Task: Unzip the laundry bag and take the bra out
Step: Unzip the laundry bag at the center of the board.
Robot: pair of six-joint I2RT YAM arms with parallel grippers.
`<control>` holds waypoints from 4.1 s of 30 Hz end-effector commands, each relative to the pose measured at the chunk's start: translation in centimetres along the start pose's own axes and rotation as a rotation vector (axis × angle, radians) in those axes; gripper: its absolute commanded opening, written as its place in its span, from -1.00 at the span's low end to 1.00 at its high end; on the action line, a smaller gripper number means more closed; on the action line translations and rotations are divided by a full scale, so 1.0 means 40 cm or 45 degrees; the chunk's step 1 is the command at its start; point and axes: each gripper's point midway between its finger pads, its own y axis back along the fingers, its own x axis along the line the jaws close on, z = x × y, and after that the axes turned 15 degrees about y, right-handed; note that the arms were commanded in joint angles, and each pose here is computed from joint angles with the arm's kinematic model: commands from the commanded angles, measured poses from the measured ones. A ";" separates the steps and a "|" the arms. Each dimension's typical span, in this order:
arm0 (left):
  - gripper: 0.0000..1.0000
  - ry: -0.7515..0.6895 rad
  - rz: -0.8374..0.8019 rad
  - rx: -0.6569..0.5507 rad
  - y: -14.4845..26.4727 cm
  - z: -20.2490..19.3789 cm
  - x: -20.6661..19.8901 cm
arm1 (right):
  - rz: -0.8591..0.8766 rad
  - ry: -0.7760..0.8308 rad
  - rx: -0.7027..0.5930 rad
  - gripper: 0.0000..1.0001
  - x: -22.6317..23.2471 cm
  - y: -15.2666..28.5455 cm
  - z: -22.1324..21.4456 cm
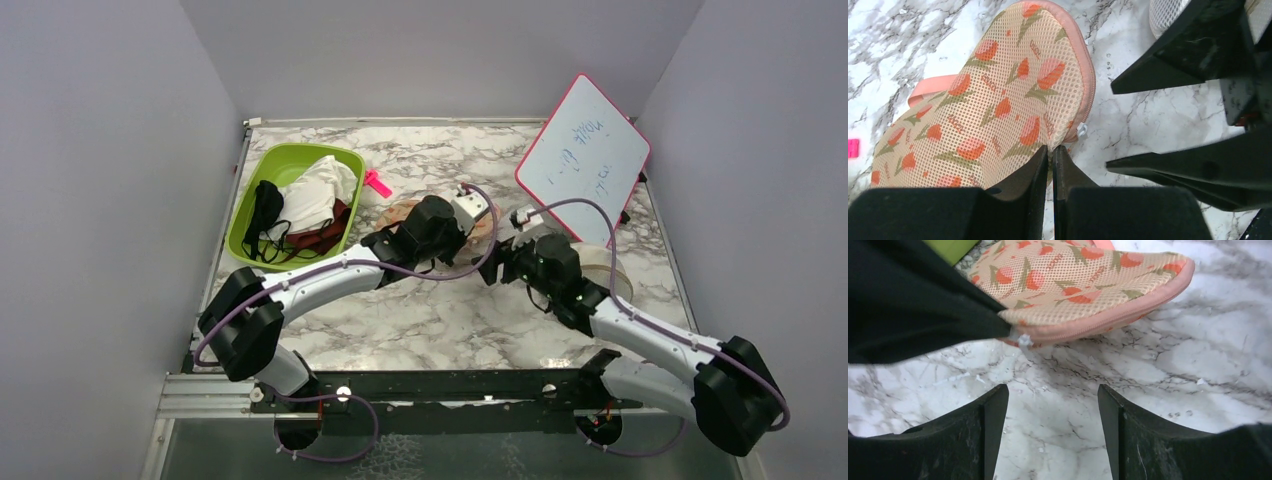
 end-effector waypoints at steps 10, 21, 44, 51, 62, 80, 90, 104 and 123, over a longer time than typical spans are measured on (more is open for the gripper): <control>-1.00 0.088 -0.100 0.025 -0.014 0.039 0.008 | 0.052 0.828 -0.727 0.31 0.039 0.075 0.150; -1.00 0.153 -0.155 0.041 -0.002 0.060 0.020 | 0.034 1.252 -0.802 0.32 0.049 0.038 0.145; -1.00 0.187 -0.262 0.035 0.026 0.084 0.007 | -0.056 1.801 -0.768 0.04 0.040 -0.042 0.167; -1.00 0.192 -0.262 0.046 0.020 0.079 0.010 | -0.057 1.838 -0.723 0.01 0.032 -0.053 0.146; -1.00 0.195 -0.260 0.062 0.014 0.070 0.012 | -0.219 1.792 -0.757 0.05 -0.003 -0.039 0.179; -1.00 0.195 -0.252 0.079 0.009 0.063 0.017 | -0.246 1.724 -0.751 -0.11 -0.013 -0.015 0.189; -1.00 0.197 -0.256 0.081 0.010 0.063 0.016 | -0.267 1.702 -0.742 -0.36 -0.022 -0.019 0.184; -1.00 0.197 -0.257 0.077 0.011 0.066 0.015 | -0.278 1.671 -0.715 -0.60 -0.032 -0.028 0.171; -1.00 0.067 -0.107 0.036 0.013 0.054 0.080 | -0.138 1.178 -0.523 -0.98 -0.037 -0.051 0.133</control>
